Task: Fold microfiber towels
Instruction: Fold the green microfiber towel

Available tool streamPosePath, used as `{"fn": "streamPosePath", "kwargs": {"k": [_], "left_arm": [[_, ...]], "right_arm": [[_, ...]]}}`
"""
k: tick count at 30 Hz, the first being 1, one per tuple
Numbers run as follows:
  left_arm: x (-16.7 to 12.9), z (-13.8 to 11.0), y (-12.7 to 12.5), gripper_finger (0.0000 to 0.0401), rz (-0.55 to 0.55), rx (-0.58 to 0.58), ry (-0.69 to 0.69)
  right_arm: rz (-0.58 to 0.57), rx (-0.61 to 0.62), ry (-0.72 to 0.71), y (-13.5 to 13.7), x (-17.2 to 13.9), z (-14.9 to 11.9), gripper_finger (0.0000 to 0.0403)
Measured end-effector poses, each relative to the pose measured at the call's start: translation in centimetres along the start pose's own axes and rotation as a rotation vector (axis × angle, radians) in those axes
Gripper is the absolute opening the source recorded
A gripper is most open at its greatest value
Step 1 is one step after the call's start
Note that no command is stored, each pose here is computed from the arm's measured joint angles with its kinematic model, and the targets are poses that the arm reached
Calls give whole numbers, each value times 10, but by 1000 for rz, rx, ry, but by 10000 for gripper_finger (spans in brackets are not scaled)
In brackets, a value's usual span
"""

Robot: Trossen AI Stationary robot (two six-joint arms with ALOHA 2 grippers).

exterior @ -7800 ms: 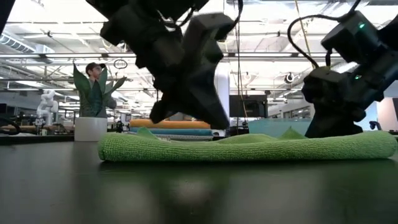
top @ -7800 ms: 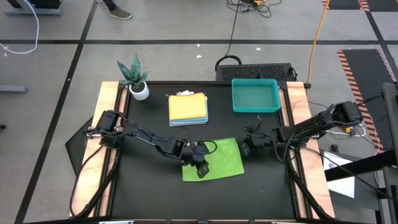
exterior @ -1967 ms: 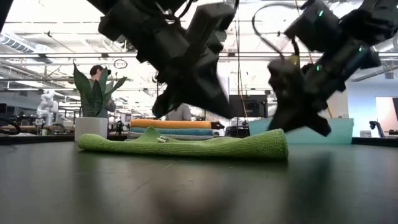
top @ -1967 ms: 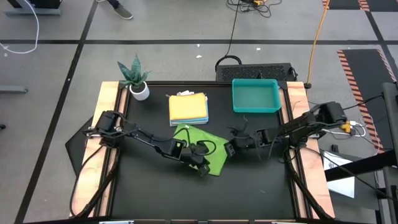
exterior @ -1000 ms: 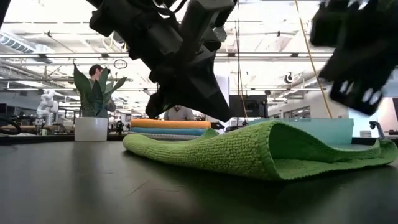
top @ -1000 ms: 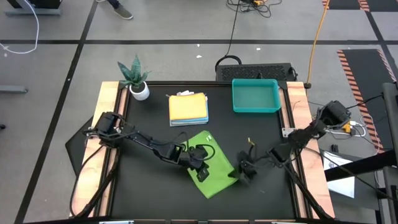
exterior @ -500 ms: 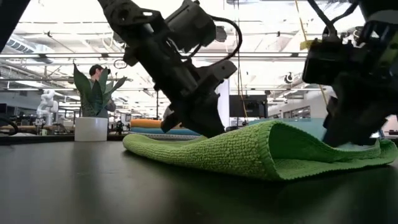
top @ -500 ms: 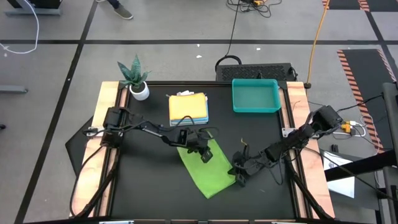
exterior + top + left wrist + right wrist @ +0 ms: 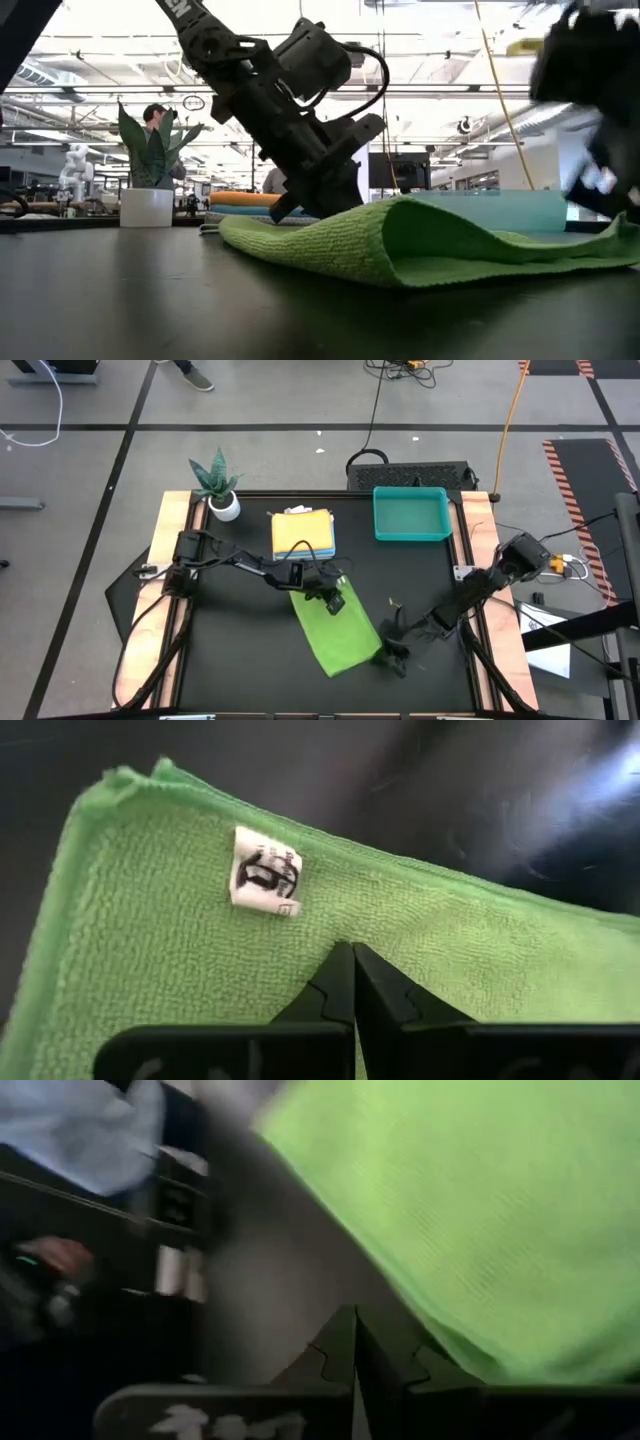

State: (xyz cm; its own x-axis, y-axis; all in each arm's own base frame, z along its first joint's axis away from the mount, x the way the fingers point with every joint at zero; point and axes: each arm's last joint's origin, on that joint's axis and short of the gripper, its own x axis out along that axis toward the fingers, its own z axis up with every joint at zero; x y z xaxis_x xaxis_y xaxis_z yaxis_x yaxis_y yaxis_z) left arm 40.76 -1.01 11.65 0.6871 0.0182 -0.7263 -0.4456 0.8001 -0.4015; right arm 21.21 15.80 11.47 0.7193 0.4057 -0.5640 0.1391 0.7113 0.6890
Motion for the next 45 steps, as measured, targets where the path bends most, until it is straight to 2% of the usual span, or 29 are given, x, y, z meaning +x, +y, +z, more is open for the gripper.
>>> {"fn": "streamPosePath", "kwargs": {"k": [2,5,8,11,17,25,29,33,36,42,45], "left_arm": [[-4,3,-5,0,-45,10,-13],[-14,6,-25,0,-163,28,-56],[-21,-8,-54,0,-294,57,-50],[-25,-34,-79,0,-388,114,33],[-34,-74,-107,0,-371,156,107],[-29,-111,-121,0,-330,80,136],[-21,-130,-124,0,-312,30,168],[-24,-140,-127,0,-299,39,193],[-25,-142,-128,0,-301,37,217],[-44,-148,-140,0,-433,66,358],[-62,-140,-149,0,-505,108,341]], "right_arm": [[25,-24,-60,7,-7,6,0],[-36,-63,-141,6,-17,20,0],[-98,-72,-186,-4,-22,38,0],[-127,-105,-162,-18,-19,52,0],[-171,-122,-90,-49,-11,70,0],[-248,-92,-22,-65,-8,66,0],[-274,-41,-14,-62,-6,59,0],[-273,-18,-8,-52,-3,44,0],[-216,-11,6,-39,-1,31,0],[59,-46,-61,3,-3,19,0],[7,-71,-137,6,-9,21,0]]}}
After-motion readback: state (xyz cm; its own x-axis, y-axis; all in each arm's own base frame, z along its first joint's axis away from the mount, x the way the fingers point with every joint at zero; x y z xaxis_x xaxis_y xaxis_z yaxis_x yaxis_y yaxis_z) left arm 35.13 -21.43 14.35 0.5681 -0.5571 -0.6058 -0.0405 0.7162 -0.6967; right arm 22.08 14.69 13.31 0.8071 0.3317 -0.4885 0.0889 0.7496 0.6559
